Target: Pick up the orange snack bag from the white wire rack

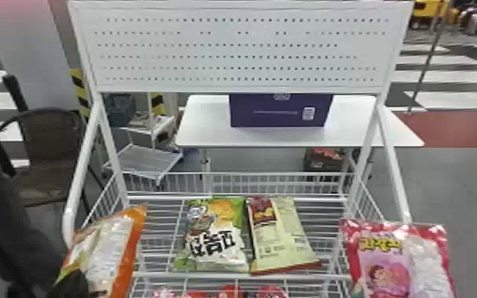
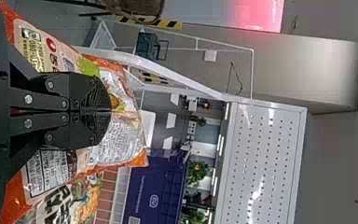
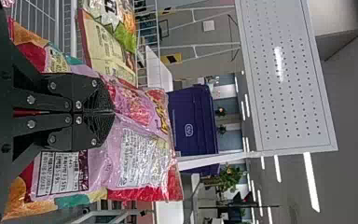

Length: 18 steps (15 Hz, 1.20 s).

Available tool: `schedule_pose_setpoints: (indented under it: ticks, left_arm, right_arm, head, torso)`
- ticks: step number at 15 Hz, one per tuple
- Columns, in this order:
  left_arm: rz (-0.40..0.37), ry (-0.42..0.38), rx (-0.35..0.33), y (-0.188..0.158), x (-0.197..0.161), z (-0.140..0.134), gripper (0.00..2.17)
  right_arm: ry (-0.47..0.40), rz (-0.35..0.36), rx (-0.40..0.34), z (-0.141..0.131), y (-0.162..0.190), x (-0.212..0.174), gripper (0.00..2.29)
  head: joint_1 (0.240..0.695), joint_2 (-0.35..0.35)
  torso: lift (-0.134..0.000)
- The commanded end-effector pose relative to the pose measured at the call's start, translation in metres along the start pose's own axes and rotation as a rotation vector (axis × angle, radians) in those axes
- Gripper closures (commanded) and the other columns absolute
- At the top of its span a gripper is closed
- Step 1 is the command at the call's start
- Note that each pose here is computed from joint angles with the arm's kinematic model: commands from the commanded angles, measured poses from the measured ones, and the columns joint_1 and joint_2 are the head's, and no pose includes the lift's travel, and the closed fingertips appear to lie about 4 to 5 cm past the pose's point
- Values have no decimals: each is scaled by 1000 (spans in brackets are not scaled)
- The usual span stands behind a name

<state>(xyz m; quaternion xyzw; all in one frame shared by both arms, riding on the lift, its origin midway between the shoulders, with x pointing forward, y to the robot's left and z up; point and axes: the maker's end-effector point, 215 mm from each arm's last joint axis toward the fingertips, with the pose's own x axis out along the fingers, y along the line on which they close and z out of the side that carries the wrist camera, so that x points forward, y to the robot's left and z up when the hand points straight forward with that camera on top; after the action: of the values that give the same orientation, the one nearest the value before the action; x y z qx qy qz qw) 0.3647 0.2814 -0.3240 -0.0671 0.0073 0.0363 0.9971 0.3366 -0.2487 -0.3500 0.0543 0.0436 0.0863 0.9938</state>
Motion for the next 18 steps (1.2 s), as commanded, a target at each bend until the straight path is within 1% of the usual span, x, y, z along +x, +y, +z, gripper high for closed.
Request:
schedule_pose_setpoints:
  ticks: [1, 14, 18]
  left_arm:
    - [-1, 1, 0, 0, -1, 0, 1659]
    - [-2, -8, -1, -1, -3, 3, 1659]
    - [0, -1, 4, 1, -4, 0, 1659]
  right_arm:
    - [-1, 2, 0, 1, 1, 0, 2162]
    - [0, 5, 0, 1, 2, -1, 2165]
    - [2, 7, -2, 1, 3, -1, 2162]
  head:
    - [499, 0]
    - [499, 0]
    - [499, 0]
  torso:
    - [0]
    - [0]
    - [0]
